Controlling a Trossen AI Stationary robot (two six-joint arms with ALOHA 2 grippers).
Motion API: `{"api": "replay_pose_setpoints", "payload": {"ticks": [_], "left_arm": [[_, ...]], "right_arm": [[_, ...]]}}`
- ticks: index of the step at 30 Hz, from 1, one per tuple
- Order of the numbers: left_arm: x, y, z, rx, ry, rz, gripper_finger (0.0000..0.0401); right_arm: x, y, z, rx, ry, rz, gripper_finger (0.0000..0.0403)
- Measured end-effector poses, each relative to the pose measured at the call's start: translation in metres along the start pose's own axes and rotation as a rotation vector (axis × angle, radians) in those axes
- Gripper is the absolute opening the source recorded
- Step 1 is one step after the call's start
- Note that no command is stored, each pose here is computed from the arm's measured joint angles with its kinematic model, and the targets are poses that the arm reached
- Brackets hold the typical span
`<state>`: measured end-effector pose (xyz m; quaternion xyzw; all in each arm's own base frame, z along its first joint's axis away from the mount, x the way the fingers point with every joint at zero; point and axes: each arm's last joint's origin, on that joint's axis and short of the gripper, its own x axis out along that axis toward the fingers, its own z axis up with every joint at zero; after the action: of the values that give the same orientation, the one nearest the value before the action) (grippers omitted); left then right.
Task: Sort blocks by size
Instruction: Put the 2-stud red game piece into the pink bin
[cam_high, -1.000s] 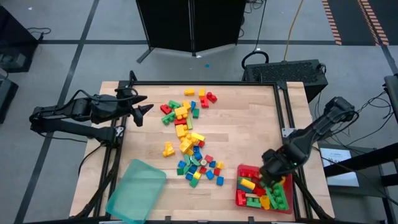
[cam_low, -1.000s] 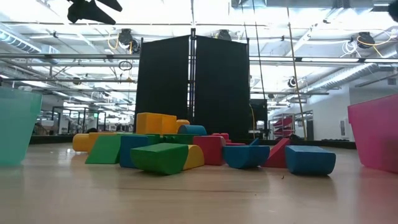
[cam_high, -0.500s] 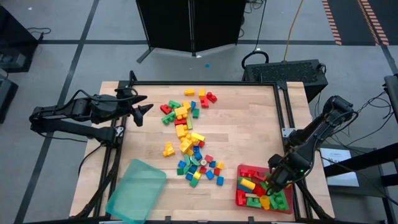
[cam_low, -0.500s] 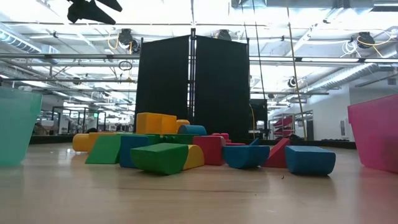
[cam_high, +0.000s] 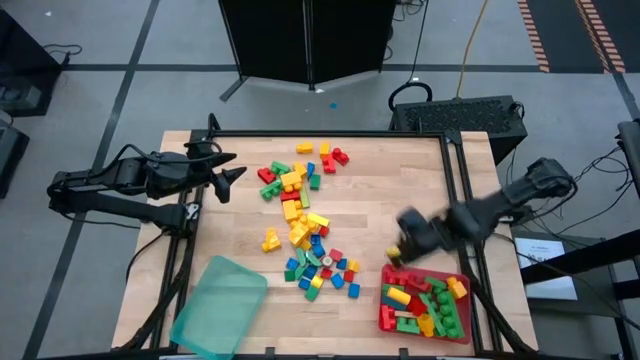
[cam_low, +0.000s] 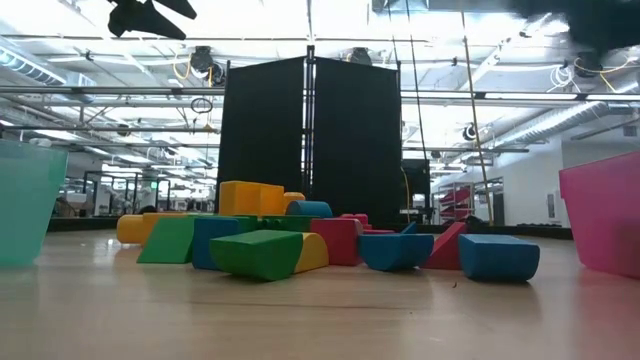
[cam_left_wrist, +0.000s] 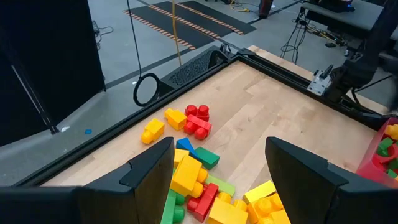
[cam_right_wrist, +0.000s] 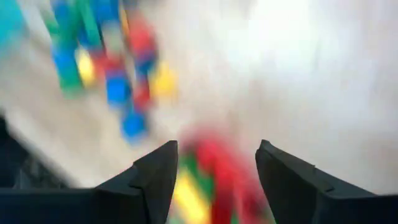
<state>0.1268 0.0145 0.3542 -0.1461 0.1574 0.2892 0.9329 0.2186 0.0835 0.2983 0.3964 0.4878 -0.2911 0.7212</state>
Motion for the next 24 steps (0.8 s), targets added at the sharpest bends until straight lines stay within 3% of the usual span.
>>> {"api": "replay_pose_setpoints", "payload": {"ticks": [7,13,19,24], "left_arm": [[0.0,0.0,0.0,0.0,0.0,0.0,0.0255],[0.0,0.0,0.0,0.001,0.0,-0.001,0.0255],[0.0,0.0,0.0,0.0,0.0,-0.001,0.0255],[0.0,0.0,0.0,-0.001,0.001,-0.001,0.0255]], "right_arm": [[0.023,-0.001,0.139,-0.181,-0.306,-0.107,0.0212],[0.066,-0.02,0.243,-0.314,-0.297,-0.108,0.0213],[0.12,-0.035,0.293,-0.402,-0.109,-0.109,0.0241],[0.151,-0.039,0.315,-0.48,-0.02,-0.223,0.0294]]}}
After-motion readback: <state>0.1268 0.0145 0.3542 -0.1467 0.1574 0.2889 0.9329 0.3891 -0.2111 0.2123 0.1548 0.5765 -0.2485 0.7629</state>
